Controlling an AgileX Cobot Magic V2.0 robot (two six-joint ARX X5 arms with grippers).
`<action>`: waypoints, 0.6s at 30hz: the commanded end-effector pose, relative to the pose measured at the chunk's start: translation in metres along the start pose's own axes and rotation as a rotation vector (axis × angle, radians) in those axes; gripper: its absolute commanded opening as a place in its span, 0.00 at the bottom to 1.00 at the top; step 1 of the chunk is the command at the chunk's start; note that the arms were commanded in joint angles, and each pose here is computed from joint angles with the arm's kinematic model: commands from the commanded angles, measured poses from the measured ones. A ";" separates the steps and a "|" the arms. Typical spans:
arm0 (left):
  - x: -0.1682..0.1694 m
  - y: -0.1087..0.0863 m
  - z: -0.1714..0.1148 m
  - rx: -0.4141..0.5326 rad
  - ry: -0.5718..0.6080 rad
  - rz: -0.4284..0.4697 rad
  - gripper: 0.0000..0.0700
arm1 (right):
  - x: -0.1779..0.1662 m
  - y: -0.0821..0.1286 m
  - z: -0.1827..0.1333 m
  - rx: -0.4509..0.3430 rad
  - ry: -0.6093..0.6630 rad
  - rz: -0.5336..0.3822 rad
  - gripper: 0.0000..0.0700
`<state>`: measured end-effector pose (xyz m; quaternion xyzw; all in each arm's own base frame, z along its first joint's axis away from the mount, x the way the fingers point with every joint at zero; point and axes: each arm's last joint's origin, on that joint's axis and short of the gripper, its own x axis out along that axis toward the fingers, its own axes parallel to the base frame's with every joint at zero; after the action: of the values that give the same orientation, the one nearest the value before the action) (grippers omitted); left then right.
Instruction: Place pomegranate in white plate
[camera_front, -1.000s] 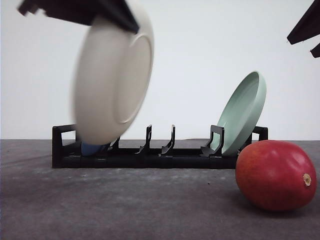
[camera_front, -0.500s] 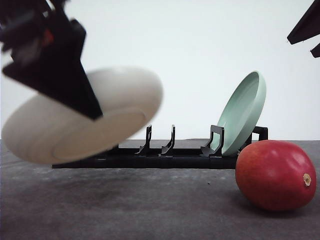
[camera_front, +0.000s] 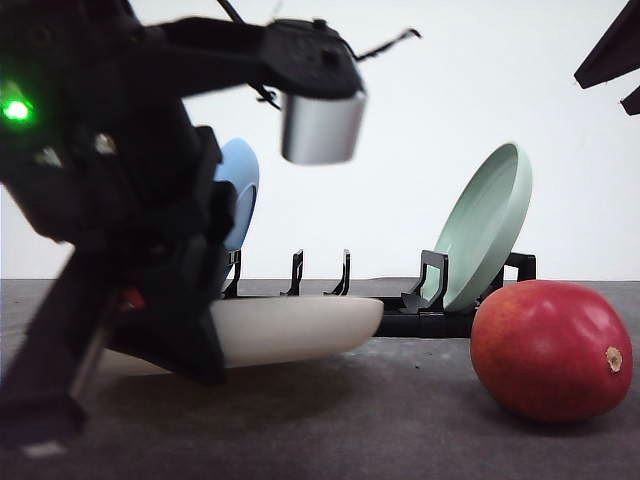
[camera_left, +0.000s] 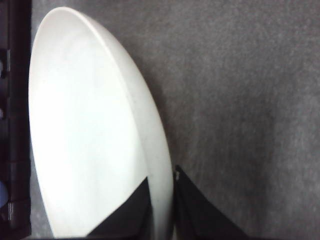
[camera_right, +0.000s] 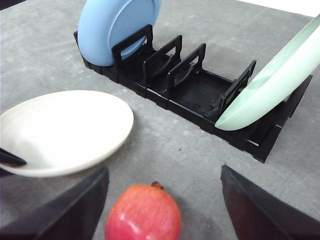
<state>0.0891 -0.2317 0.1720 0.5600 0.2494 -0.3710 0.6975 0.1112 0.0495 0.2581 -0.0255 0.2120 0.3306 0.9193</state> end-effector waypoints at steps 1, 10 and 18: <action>0.001 -0.002 0.007 0.012 -0.019 0.005 0.03 | -0.002 0.001 0.005 -0.007 -0.020 0.006 0.64; 0.002 -0.002 0.010 -0.036 -0.033 0.010 0.37 | -0.002 0.001 0.005 -0.007 -0.020 0.006 0.64; -0.011 0.008 0.020 -0.217 -0.098 -0.093 0.56 | -0.002 0.001 0.005 -0.007 -0.020 0.005 0.64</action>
<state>0.0902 -0.2419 0.1829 0.4845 0.2761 -0.3916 0.7319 0.1112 0.0495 0.2581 -0.0255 0.2120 0.3308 0.9192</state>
